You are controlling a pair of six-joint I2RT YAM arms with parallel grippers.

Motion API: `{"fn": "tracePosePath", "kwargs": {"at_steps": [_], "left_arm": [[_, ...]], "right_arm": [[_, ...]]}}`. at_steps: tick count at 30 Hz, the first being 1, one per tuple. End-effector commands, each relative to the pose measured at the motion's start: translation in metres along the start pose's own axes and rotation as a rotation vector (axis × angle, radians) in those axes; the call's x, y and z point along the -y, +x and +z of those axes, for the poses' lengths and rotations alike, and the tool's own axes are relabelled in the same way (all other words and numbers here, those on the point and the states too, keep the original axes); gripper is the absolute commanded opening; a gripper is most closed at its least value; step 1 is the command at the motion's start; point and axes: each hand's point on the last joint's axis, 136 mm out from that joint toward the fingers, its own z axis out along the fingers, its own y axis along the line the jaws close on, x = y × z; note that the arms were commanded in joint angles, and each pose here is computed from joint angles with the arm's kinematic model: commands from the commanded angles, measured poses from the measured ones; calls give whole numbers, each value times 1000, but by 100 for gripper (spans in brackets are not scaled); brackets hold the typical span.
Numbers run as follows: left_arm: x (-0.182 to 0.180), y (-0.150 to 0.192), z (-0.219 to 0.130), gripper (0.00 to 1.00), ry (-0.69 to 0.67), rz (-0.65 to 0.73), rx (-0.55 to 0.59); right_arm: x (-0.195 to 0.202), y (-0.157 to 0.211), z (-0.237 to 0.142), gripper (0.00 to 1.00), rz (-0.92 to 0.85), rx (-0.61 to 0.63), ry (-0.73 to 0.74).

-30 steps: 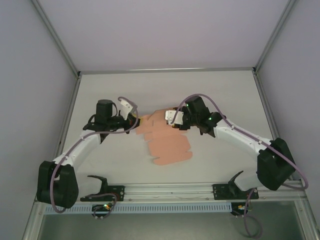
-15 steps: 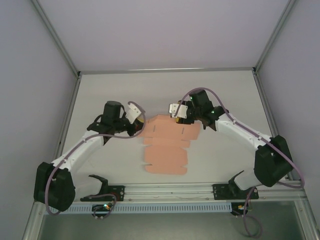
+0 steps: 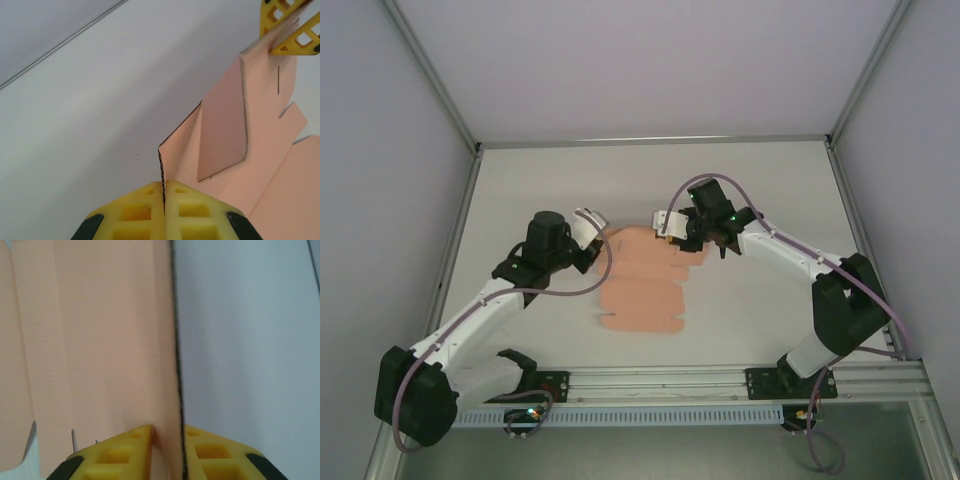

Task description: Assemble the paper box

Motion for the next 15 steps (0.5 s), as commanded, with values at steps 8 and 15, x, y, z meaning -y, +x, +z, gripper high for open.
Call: {"fn": "tracePosePath", "kwargs": {"at_steps": [8,15], "left_arm": [[-14,14,19,0,-107,-37,-13],[-49,37,39,27,-255,-286,1]], "right_arm": [[22,-11,9,0,-128,-82,225],[42,-15,11,0,-260,-156,517]]}}
